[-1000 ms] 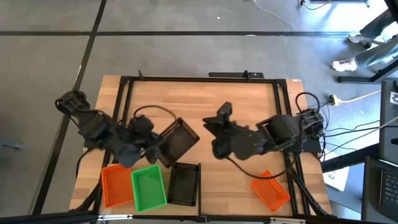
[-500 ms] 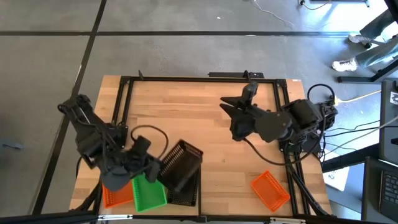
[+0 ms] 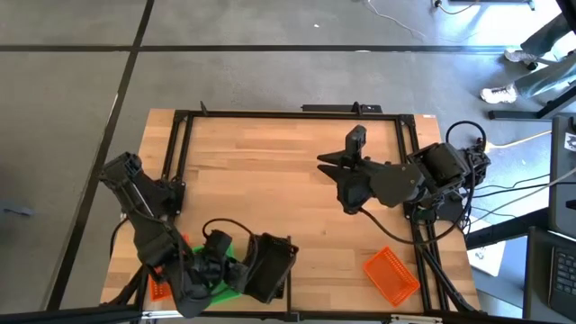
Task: Stack baskets on shelf by color
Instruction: Stack the black basket on top of the other black baskets on the shelf
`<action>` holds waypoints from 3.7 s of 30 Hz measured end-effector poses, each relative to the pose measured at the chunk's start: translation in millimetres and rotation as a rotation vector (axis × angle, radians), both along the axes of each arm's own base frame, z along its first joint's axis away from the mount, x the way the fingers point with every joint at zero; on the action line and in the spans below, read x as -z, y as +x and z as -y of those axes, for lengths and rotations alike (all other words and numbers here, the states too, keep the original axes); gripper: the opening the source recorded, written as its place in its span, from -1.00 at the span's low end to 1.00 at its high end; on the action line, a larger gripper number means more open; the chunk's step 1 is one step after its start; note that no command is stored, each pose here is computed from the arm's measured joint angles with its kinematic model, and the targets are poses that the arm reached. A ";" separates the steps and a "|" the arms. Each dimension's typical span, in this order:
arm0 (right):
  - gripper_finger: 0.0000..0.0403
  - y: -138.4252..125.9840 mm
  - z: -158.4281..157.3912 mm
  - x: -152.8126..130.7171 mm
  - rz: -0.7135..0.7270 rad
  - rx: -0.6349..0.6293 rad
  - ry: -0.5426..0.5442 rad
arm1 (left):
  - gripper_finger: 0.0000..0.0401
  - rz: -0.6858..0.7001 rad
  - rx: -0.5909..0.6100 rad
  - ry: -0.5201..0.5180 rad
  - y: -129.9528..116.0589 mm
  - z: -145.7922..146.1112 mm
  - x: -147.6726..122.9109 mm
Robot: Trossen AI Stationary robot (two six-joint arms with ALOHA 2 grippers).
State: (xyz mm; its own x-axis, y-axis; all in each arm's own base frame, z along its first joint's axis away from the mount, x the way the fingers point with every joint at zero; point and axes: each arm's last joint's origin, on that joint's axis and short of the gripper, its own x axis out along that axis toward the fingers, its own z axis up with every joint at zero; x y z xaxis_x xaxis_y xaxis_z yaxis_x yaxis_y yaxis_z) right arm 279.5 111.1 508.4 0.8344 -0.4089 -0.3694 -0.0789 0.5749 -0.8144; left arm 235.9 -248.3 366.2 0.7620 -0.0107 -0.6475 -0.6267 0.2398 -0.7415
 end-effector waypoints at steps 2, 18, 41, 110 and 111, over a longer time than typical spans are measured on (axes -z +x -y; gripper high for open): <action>-0.48 0.1 -0.1 0.1 -0.003 -0.008 0.004 | -1.00 -0.003 -0.009 -0.005 1.2 0.5 1.4; -0.48 0.0 0.0 0.1 -0.001 -0.002 0.001 | -1.00 -0.153 -0.076 0.025 -8.1 -13.7 9.1; -0.48 0.3 -0.1 0.3 -0.002 0.000 0.000 | -0.78 -0.174 0.115 0.001 17.8 -26.7 4.2; -0.48 0.6 -0.2 0.6 0.006 0.006 0.020 | -0.62 -0.157 0.215 -0.127 38.0 -36.2 -1.5; -0.48 0.6 -0.2 0.6 0.006 0.006 0.020 | -0.62 -0.156 0.218 -0.122 38.6 -37.0 -1.5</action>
State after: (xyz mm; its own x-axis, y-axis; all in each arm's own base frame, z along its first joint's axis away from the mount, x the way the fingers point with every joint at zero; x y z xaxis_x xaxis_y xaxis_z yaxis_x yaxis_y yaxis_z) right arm 280.1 111.4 507.8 0.8344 -0.4064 -0.3722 -0.0704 0.5913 -0.8034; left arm 274.6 -211.3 367.6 0.6244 -0.2487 -0.7405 -0.6788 0.2964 -0.6719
